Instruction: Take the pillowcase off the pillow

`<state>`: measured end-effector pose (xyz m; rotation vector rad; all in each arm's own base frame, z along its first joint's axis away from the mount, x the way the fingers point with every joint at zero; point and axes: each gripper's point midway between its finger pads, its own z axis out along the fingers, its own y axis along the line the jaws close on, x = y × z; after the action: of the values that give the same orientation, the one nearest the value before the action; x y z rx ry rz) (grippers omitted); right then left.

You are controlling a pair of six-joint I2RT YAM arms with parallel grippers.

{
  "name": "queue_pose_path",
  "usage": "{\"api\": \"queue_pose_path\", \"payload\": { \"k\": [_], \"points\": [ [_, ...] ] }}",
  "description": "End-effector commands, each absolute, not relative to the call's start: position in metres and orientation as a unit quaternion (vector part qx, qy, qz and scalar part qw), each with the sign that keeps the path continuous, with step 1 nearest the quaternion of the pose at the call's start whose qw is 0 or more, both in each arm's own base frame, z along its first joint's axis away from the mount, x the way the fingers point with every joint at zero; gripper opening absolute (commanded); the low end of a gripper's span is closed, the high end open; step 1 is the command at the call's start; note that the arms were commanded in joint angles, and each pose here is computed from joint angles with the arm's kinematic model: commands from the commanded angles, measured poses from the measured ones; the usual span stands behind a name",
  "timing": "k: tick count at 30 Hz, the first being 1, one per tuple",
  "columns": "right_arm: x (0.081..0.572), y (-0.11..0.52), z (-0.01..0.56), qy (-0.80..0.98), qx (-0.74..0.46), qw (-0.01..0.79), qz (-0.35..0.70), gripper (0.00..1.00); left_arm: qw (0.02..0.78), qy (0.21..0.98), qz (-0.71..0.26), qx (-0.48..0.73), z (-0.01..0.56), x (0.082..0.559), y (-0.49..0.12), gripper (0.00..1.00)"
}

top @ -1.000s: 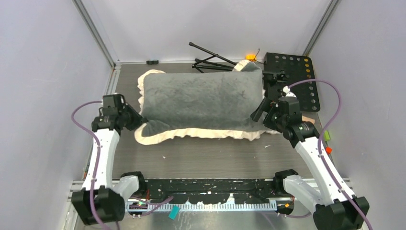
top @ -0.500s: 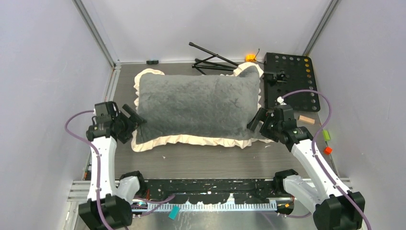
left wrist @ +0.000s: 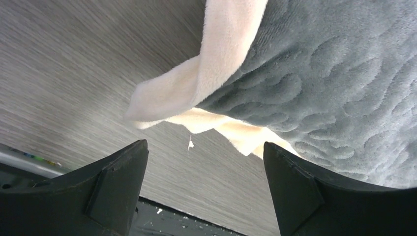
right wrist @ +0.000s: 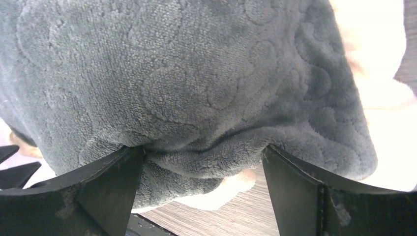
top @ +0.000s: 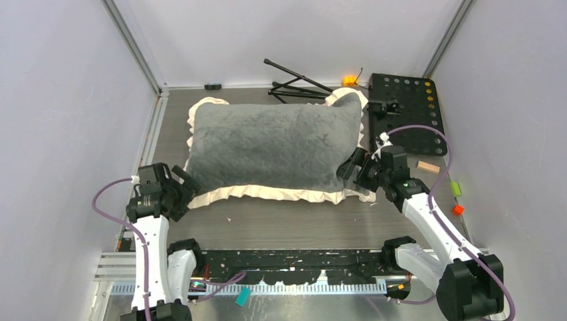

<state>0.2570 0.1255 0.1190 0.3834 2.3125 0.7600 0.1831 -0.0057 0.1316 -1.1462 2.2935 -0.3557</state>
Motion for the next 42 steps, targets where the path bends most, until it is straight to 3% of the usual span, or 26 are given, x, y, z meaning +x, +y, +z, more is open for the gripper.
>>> {"api": "queue_pose_path", "payload": {
  "k": [1, 4, 8, 11, 14, 17, 19, 22, 34, 42],
  "points": [
    [0.276, 0.149, 0.153, 0.847, 0.099, 0.379, 0.359, 0.91, 0.311, 0.835, -0.143, -0.431, 0.134, 0.206, 0.000, 0.91],
    [0.281, 0.152, 0.163, 0.835, 0.099, 0.391, 0.374, 0.78, 0.338, 0.818, -0.195, -0.423, 0.137, 0.227, -0.009, 0.92],
    [0.290, 0.155, 0.177, 0.821, 0.106, 0.406, 0.387, 0.72, 0.378, 0.791, -0.237, -0.419, 0.144, 0.253, -0.012, 0.92],
    [0.300, 0.158, 0.186, 0.816, 0.107, 0.409, 0.394, 0.62, 0.395, 0.781, -0.237, -0.421, 0.147, 0.269, -0.005, 0.85],
    [0.308, 0.161, 0.197, 0.811, 0.109, 0.413, 0.400, 0.44, 0.403, 0.772, -0.246, -0.427, 0.147, 0.287, -0.002, 0.56],
    [0.319, 0.162, 0.216, 0.802, 0.110, 0.428, 0.403, 0.23, 0.408, 0.769, -0.256, -0.420, 0.161, 0.302, -0.001, 0.13],
    [0.324, 0.161, 0.233, 0.798, 0.112, 0.435, 0.402, 0.09, 0.405, 0.779, -0.245, -0.412, 0.175, 0.302, 0.001, 0.01],
    [0.329, 0.152, 0.253, 0.801, 0.124, 0.448, 0.378, 0.00, 0.422, 0.784, -0.226, -0.396, 0.204, 0.299, 0.006, 0.00],
    [0.324, 0.135, 0.335, 0.811, 0.127, 0.467, 0.328, 0.00, 0.507, 0.756, -0.207, -0.357, 0.325, 0.294, 0.014, 0.00],
    [0.273, 0.118, 0.392, 0.812, 0.148, 0.468, 0.316, 0.00, 0.581, 0.730, -0.142, -0.331, 0.413, 0.251, 0.027, 0.00]
  ]
}}
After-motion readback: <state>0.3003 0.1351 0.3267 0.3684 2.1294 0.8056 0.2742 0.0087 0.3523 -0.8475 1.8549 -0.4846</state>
